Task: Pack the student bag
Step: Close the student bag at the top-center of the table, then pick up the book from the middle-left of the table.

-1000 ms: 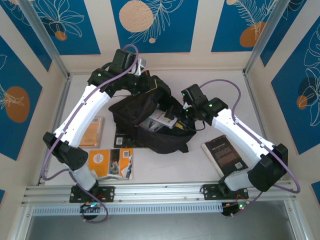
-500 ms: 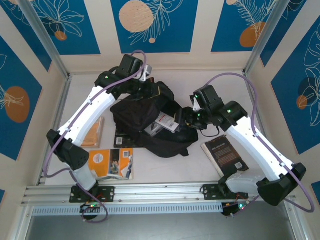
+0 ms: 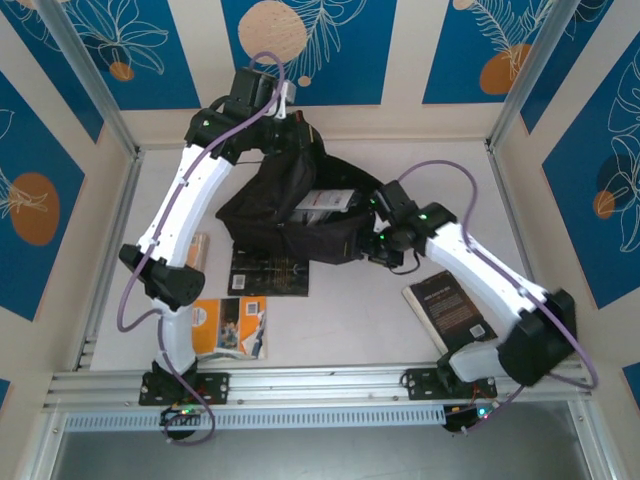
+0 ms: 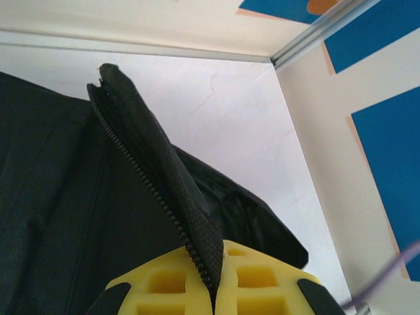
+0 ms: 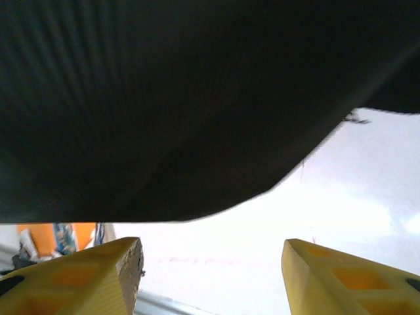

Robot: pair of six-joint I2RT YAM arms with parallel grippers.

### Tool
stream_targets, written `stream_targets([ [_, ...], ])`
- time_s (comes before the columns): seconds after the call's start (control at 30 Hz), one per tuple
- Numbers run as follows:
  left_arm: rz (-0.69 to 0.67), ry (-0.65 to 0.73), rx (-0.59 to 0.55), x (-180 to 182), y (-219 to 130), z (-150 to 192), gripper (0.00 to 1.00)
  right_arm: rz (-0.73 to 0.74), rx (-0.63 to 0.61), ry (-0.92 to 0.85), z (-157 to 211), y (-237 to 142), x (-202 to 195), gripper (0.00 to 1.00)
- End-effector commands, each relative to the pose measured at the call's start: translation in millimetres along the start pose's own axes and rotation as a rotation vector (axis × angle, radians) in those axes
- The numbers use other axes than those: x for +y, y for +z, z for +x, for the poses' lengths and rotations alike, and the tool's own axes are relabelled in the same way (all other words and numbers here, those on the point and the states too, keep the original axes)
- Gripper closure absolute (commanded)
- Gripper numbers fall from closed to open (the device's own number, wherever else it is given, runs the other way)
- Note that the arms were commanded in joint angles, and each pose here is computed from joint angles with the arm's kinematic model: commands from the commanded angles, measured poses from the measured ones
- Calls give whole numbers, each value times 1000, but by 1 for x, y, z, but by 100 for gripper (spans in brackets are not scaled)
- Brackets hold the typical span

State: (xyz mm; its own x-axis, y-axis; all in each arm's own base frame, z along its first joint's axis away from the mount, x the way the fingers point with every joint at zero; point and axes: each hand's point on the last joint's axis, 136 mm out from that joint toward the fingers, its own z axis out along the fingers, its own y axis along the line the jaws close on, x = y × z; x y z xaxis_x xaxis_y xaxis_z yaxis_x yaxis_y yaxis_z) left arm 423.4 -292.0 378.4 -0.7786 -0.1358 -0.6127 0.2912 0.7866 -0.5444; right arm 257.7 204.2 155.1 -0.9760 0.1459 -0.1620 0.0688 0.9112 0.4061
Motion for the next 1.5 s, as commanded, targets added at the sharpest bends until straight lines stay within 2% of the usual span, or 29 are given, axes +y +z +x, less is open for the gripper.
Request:
stream_targets([
  [0.0,180,78,-142,-47,-13,-38,100,-43,25,14,-18,24,18,42],
  [0.1,211,84,-127,-54,-1,-36,100,-48,21,35,-31,40,29,42],
  [0.23,169,61,-35,-37,28,-16,100,-55,24,71,-42,48,35,41],
  [0.4,91,53,116,-13,57,25,95,-34,-4,44,-37,23,30,37],
  [0.53,60,69,178,-9,65,48,83,-27,-57,1,-26,-7,19,33],
  [0.63,83,65,167,-17,58,47,59,-44,-96,-16,-16,-28,11,32],
  [0.77,77,89,85,-24,25,29,43,-52,-146,-38,-1,-56,-1,31],
  [0.9,-36,125,3,-7,-21,16,30,-47,-177,-63,17,-79,-15,31],
  [1.0,-211,130,-66,27,-55,16,24,-38,-194,-81,27,-89,-24,31],
  [1.07,-356,91,-120,63,-79,22,17,-47,-196,-94,31,-92,-25,31],
  [1.13,-535,3,-165,115,-105,35,10,-63,-185,-101,35,-93,-23,31],
  [1.33,-847,-343,-119,258,-157,117,6,-111,-143,-128,42,-85,-17,31],
  [1.4,-887,-474,-92,293,-166,147,4,-122,-132,-133,44,-82,-17,31],
  [1.47,-957,-526,-55,320,-169,172,3,-132,-126,-139,46,-81,-16,31],
])
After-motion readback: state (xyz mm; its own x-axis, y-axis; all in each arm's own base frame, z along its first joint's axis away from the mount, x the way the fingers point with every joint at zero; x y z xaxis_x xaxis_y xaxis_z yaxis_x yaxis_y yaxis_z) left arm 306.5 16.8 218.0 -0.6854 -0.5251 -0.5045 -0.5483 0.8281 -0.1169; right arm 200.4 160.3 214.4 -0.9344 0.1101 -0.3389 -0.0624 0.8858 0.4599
